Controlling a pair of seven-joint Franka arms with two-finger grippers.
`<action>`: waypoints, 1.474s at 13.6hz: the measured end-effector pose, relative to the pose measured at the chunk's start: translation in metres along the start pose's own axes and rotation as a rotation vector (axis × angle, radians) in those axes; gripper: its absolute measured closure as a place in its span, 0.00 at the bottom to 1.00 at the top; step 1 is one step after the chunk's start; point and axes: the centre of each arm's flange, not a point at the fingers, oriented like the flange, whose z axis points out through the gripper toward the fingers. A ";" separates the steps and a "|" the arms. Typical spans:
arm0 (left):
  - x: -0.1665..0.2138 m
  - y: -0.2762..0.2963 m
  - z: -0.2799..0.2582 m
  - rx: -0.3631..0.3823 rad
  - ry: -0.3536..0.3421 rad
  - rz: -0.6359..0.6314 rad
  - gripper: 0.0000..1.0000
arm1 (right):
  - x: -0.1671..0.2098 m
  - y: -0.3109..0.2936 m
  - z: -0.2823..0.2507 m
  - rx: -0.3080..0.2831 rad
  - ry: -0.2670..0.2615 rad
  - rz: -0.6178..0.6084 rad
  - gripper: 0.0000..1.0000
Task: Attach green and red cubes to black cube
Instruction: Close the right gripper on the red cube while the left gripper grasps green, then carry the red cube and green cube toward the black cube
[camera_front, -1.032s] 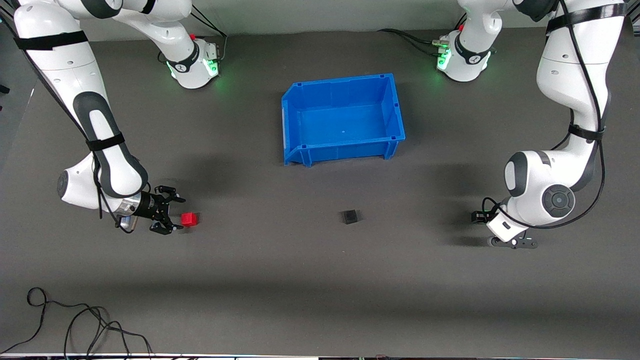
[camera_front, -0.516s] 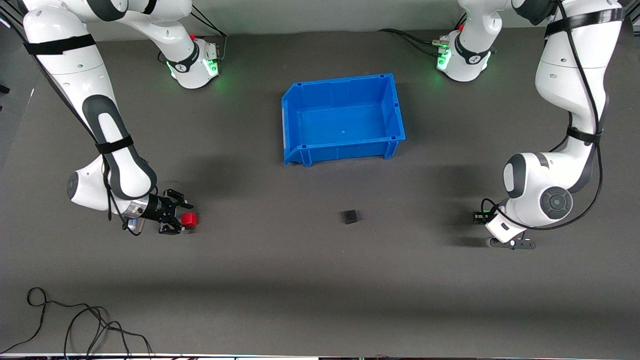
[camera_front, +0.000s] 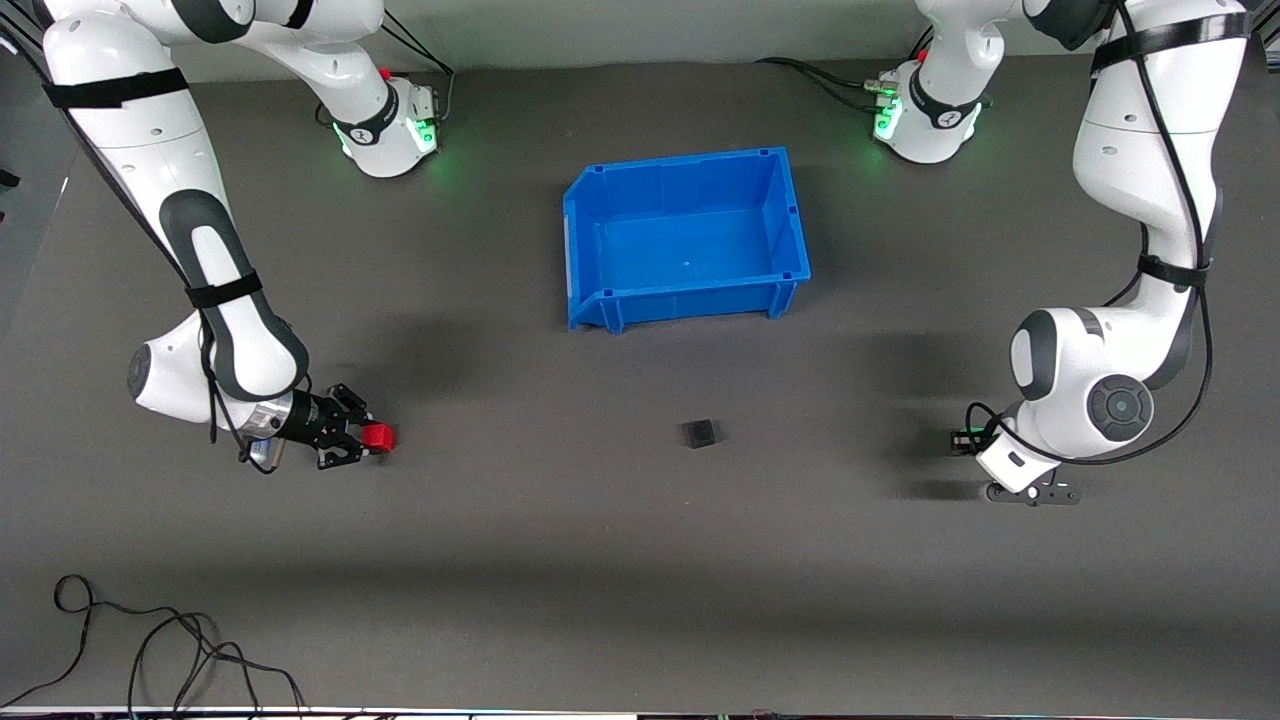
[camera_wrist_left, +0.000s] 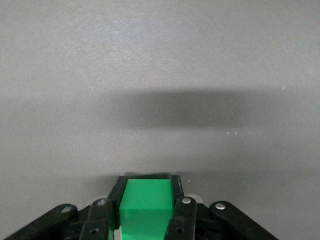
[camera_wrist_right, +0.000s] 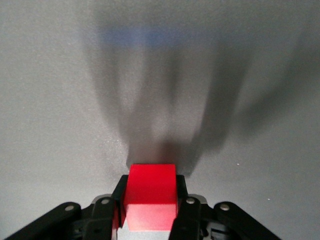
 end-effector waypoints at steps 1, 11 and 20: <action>0.001 0.005 -0.002 -0.002 0.004 -0.069 0.60 | 0.000 0.000 0.000 0.000 0.000 -0.001 0.60; 0.009 0.073 -0.035 -0.042 0.047 -0.720 0.60 | -0.045 -0.035 -0.012 0.018 -0.043 -0.010 0.60; 0.005 0.136 -0.052 -0.060 0.030 -1.309 0.60 | -0.242 -0.053 0.034 0.002 -0.059 0.074 0.60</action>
